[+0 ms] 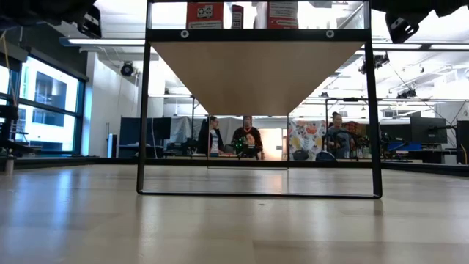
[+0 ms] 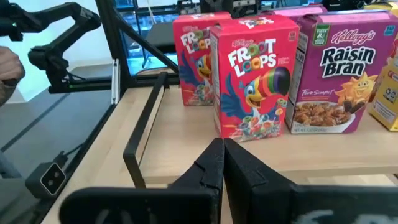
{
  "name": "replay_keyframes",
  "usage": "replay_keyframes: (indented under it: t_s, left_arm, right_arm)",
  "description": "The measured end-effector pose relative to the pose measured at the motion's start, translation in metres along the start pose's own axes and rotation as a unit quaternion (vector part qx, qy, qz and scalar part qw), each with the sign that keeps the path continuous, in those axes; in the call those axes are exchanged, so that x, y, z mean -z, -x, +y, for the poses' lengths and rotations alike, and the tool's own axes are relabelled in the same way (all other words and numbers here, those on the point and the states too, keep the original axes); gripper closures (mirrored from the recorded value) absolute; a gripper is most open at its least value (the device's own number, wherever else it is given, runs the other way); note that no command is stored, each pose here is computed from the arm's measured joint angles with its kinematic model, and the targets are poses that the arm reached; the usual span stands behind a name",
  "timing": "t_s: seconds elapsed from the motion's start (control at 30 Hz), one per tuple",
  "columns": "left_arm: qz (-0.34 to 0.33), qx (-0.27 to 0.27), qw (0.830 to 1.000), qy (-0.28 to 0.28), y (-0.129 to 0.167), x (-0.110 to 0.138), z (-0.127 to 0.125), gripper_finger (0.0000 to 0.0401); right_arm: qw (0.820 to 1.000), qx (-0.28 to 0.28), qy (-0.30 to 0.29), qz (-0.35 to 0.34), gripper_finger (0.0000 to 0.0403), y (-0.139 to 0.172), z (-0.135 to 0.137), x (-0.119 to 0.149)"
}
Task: Stack cereal on shelf
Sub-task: Return to Home Position
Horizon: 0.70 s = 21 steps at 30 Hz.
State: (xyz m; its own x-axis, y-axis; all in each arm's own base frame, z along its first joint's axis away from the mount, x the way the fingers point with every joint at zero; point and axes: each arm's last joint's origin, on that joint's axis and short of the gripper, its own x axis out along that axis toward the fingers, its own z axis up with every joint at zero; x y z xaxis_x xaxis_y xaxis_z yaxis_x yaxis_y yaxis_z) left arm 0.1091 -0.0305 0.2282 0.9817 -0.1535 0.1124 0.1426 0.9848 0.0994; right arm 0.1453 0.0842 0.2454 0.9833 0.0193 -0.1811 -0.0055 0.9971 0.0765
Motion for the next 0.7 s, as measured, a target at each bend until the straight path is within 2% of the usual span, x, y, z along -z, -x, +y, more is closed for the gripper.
replay_keyframes:
  t_s: [0.13, 0.47, 0.7]
  left_arm:
    - [-0.019, 0.008, 1.000, -0.007, 0.004, 0.010, 0.005, 0.0401]
    - [-0.017, 0.007, 0.999, 0.048, 0.010, 0.047, 0.018, 0.0401]
    - [0.001, 0.004, 0.997, 0.078, 0.011, 0.050, 0.019, 0.0401]
  right_arm:
    - [1.000, 0.000, 0.000, 0.000, 0.0403, 0.000, 0.000, 0.000]
    - [1.000, 0.003, -0.028, 0.013, 0.0403, 0.000, -0.001, 0.003]
    - [0.999, 0.007, -0.032, 0.029, 0.0403, 0.000, -0.001, 0.006]
